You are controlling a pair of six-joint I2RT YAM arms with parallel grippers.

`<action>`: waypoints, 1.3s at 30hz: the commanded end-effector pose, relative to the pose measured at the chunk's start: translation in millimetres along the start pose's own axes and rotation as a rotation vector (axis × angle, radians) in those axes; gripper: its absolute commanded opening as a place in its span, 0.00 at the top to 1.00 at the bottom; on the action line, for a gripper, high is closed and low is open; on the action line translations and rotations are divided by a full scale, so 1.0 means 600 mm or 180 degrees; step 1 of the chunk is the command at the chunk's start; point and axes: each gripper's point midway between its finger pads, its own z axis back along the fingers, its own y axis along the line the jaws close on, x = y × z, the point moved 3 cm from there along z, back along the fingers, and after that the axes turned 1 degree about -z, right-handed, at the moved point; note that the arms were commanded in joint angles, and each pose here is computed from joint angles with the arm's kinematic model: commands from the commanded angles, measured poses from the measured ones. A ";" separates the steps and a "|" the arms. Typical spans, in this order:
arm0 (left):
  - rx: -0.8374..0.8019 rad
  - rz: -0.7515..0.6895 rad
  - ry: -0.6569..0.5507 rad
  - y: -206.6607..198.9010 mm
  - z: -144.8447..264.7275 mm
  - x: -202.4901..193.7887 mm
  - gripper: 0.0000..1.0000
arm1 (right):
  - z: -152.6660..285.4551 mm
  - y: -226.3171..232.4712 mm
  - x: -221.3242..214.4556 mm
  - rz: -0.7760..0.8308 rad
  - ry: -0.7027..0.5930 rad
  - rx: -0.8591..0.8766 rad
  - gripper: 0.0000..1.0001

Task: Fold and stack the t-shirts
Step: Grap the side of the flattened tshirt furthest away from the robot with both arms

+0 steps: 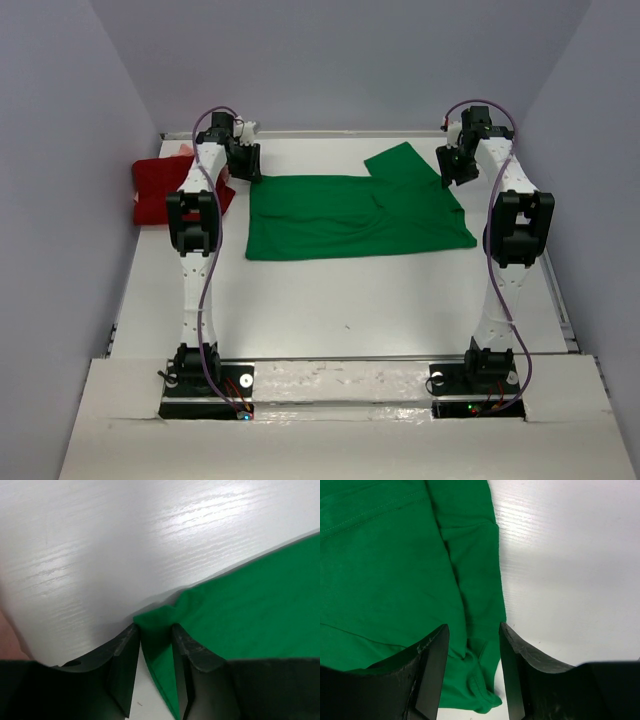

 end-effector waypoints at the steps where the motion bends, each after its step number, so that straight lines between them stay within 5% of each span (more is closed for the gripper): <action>1: 0.0010 -0.0002 0.0065 -0.006 -0.005 -0.004 0.59 | 0.034 -0.003 0.012 0.0015 -0.0116 -0.0004 0.50; 11: 0.0240 -0.0086 0.0126 -0.005 -0.011 -0.007 0.77 | 0.028 -0.001 0.014 0.0010 -0.0121 0.0040 0.51; 15: 0.0343 -0.0102 0.0152 -0.003 -0.008 -0.008 1.00 | 0.019 0.003 0.028 -0.0034 -0.0165 0.0111 0.51; 25: 0.0396 -0.0189 0.0174 -0.025 0.011 -0.006 1.00 | -0.020 0.013 0.095 -0.0073 -0.0392 0.0429 0.52; 39: 0.0526 -0.0264 0.0186 -0.034 0.047 -0.005 1.00 | -0.093 -0.010 0.083 -0.0085 -0.0269 0.0305 0.51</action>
